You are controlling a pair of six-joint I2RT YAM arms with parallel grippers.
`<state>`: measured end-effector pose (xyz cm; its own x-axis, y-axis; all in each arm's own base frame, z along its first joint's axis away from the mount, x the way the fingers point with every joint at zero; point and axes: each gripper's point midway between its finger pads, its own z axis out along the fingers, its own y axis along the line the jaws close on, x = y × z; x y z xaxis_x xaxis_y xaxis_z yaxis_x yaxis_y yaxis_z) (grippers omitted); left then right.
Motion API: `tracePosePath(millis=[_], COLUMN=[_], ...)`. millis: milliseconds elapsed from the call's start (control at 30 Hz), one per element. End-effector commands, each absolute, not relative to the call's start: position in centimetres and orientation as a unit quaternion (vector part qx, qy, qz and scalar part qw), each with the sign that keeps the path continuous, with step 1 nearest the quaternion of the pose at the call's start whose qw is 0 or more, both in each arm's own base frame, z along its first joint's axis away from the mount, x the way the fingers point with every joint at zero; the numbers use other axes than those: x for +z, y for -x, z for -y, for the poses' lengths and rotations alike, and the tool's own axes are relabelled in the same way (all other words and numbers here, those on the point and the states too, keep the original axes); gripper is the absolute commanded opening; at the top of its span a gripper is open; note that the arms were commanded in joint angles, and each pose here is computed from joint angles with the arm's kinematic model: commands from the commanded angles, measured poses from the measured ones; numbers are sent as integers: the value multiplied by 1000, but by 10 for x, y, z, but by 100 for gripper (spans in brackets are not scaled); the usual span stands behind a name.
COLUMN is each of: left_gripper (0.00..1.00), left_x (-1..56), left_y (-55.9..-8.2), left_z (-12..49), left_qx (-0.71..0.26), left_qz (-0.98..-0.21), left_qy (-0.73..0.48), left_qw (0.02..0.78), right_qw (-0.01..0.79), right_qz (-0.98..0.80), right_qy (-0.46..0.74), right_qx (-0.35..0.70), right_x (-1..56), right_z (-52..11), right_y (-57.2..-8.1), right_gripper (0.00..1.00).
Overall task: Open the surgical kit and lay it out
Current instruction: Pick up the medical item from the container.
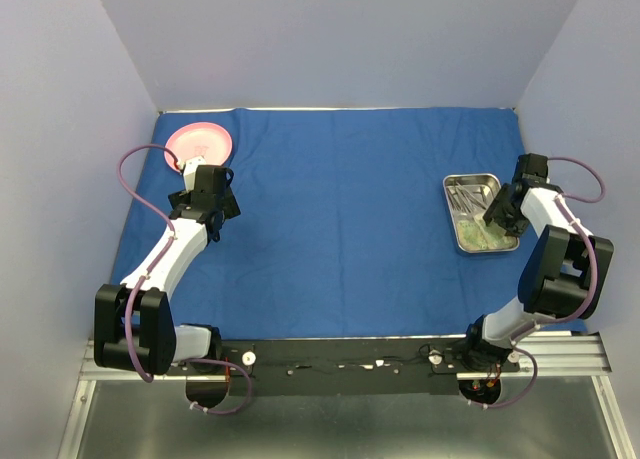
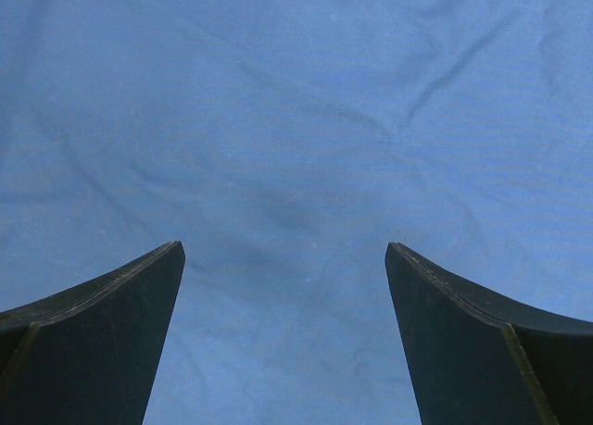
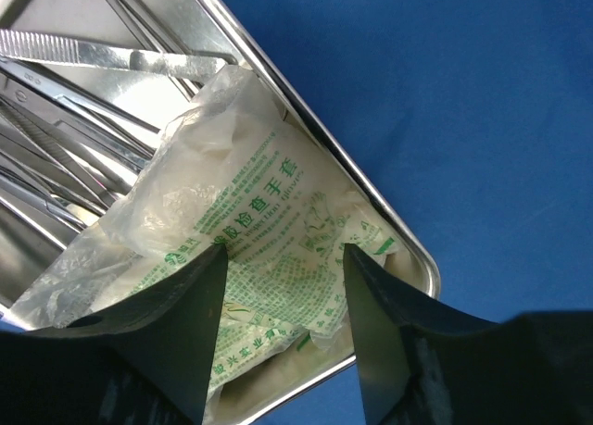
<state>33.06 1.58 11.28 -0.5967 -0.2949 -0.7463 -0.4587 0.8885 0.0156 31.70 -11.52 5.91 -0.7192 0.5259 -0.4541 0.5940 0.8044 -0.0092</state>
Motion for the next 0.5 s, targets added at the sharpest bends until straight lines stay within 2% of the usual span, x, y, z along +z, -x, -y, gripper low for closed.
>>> tracePosePath(millis=[0,33,67,133,167,233,267,300,467], left_gripper=[99,99,99,99,99,99,99,99,99], left_x=[124,124,124,123,124,124,127,129,146], left_y=[-341,-341,-341,-341,-341,-341,-341,-342,-349], left_z=[-11,-10,-9,-8,-7,-6,-5,-3,17], left_qx=[91,90,89,86,84,81,78,74,31], left_qz=[-881,-882,-882,-883,-883,-884,-884,-884,-887], left_qy=[210,210,210,207,207,205,204,203,189], left_qw=[414,413,413,412,412,411,413,414,420], right_qw=[225,226,228,227,228,228,232,237,277], right_qz=[-923,-923,-923,-921,-920,-918,-917,-914,-902], right_qy=[-307,-307,-308,-314,-317,-322,-324,-328,-330], right_qx=[-47,-45,-44,-41,-39,-36,-33,-33,-12], right_x=[56,56,58,57,59,62,67,72,111], right_z=[108,108,107,106,105,104,102,102,90], right_y=[-321,-322,-322,-320,-320,-319,-318,-319,-323], right_gripper=[49,43,33,27,19,12,4,1,1])
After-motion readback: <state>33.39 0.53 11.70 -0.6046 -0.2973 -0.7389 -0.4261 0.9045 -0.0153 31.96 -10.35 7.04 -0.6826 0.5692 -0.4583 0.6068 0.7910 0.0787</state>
